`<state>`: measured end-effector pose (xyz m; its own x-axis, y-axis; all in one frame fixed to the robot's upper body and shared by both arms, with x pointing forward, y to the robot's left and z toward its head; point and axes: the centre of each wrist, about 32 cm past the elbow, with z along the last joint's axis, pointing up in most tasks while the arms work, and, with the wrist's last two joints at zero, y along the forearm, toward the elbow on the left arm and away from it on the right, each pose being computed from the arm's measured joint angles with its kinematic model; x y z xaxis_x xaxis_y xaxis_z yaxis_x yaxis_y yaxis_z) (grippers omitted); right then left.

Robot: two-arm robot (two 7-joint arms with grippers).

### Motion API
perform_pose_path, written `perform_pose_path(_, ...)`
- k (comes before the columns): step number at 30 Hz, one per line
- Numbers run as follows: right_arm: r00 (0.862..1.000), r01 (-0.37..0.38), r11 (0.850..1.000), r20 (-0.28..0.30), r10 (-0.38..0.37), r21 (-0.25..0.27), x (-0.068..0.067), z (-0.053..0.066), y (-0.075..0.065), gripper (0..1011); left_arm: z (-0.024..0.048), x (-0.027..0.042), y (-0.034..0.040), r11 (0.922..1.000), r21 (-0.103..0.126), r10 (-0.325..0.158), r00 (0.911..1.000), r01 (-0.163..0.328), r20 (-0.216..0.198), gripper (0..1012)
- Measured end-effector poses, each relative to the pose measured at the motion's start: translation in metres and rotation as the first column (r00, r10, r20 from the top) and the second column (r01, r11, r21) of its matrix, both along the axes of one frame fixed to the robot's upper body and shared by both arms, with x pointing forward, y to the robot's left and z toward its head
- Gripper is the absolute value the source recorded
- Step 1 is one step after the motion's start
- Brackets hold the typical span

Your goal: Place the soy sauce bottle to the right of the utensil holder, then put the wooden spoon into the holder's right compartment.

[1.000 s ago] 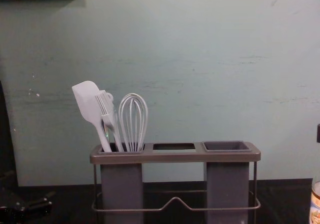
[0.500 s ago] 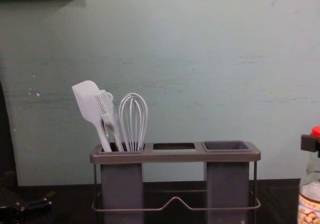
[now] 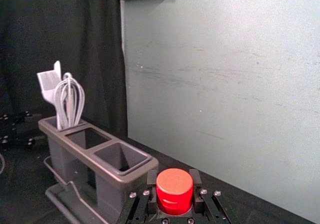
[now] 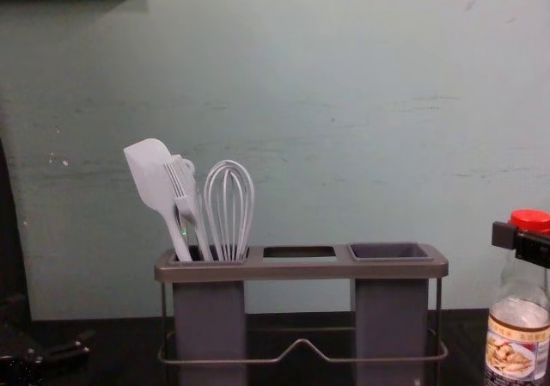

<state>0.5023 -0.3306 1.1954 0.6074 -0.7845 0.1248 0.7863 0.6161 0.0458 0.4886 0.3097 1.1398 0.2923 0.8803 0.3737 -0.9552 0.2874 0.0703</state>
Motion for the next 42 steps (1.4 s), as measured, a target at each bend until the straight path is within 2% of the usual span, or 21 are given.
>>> perform_pose_path(15, 1.000, 0.006, 1.000, -0.017, -0.006, 0.009, 0.023, -0.004, 0.004, 382, 0.0000, 0.0000, 0.0000, 1.0000, 0.000, 0.000, 1.0000, 0.000, 0.000, 1005)
perform_pose_path(29, 0.999, -0.012, 1.000, -0.034, 0.012, 0.012, 0.032, -0.012, 0.013, 382, 0.0000, 0.0000, 0.0000, 1.0000, 0.000, 0.000, 1.0000, 0.000, 0.000, 1005)
perform_pose_path(42, 0.999, -0.006, 1.000, -0.045, 0.006, 0.001, 0.036, -0.016, 0.015, 382, 0.0000, 0.0000, 0.0000, 1.0000, 0.000, 0.000, 1.0000, 0.000, 0.000, 1005)
